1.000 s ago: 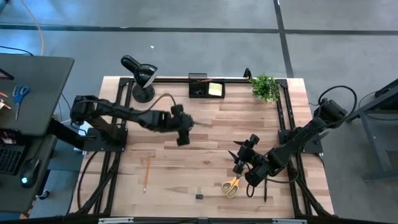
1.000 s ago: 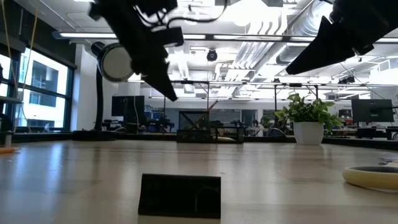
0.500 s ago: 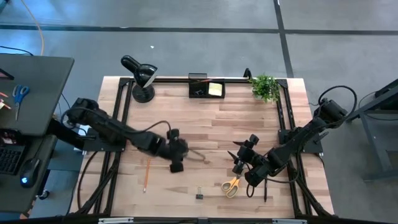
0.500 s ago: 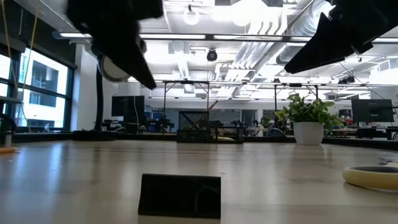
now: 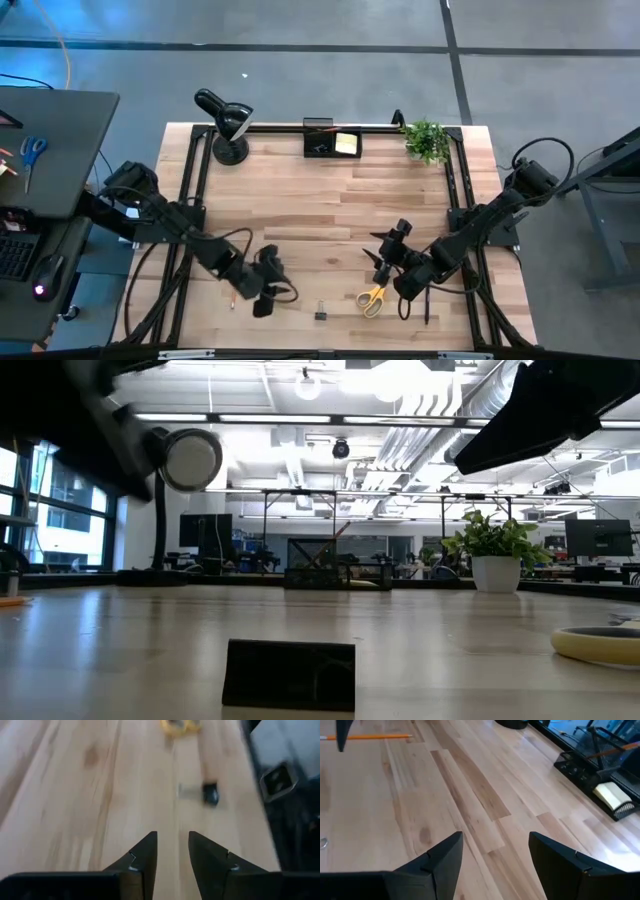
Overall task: Pick and place office supplies into organizer
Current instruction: Put the orange pencil into the black desk organizer
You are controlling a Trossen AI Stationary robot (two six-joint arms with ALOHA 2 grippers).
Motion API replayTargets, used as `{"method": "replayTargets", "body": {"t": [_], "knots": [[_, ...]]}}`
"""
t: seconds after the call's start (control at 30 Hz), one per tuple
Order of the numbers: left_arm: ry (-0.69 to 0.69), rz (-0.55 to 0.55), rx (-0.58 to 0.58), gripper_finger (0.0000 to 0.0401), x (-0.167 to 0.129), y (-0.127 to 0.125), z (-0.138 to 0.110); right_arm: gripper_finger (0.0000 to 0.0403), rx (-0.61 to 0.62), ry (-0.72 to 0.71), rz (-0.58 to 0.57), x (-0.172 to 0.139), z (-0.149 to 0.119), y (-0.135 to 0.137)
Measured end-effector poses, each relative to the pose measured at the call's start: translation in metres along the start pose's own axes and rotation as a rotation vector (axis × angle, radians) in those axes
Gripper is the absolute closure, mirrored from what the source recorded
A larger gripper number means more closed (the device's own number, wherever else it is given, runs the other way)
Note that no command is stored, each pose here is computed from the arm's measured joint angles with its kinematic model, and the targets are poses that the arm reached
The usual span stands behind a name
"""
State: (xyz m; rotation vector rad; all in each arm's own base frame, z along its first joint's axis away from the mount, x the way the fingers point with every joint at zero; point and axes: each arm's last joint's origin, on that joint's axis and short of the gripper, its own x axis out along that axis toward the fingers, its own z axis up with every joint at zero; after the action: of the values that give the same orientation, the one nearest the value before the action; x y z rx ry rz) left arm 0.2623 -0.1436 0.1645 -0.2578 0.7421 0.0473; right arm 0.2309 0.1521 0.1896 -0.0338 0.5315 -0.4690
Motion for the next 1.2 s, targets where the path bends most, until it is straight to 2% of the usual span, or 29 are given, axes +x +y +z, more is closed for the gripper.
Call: {"method": "replayTargets", "body": {"t": [0.2, 0.43, 0.73, 0.9, 1.2], "knots": [[0.191, 0.17, -0.122, 0.0316, -0.011, 0.008, -0.025, 0.0181, -0.005, -0.016, -0.013, 0.008, 0.006, -0.003], [0.19, 0.209, -0.205, 0.033, -0.04, -0.003, -0.036, 0.0181, -0.009, -0.01, -0.048, 0.022, 0.007, -0.004], [0.277, 0.4, -0.477, 0.0347, -0.071, -0.002, -0.065, 0.0181, -0.168, -0.042, 0.088, 0.053, 0.011, 0.012], [0.298, 0.449, -0.559, 0.0327, -0.077, -0.002, -0.073, 0.0181, -0.222, -0.066, 0.117, 0.057, 0.017, 0.011], [0.439, 0.461, -0.665, 0.0254, -0.079, -0.004, -0.078, 0.0181, -0.3, -0.051, 0.137, 0.066, 0.02, 0.005]]}}
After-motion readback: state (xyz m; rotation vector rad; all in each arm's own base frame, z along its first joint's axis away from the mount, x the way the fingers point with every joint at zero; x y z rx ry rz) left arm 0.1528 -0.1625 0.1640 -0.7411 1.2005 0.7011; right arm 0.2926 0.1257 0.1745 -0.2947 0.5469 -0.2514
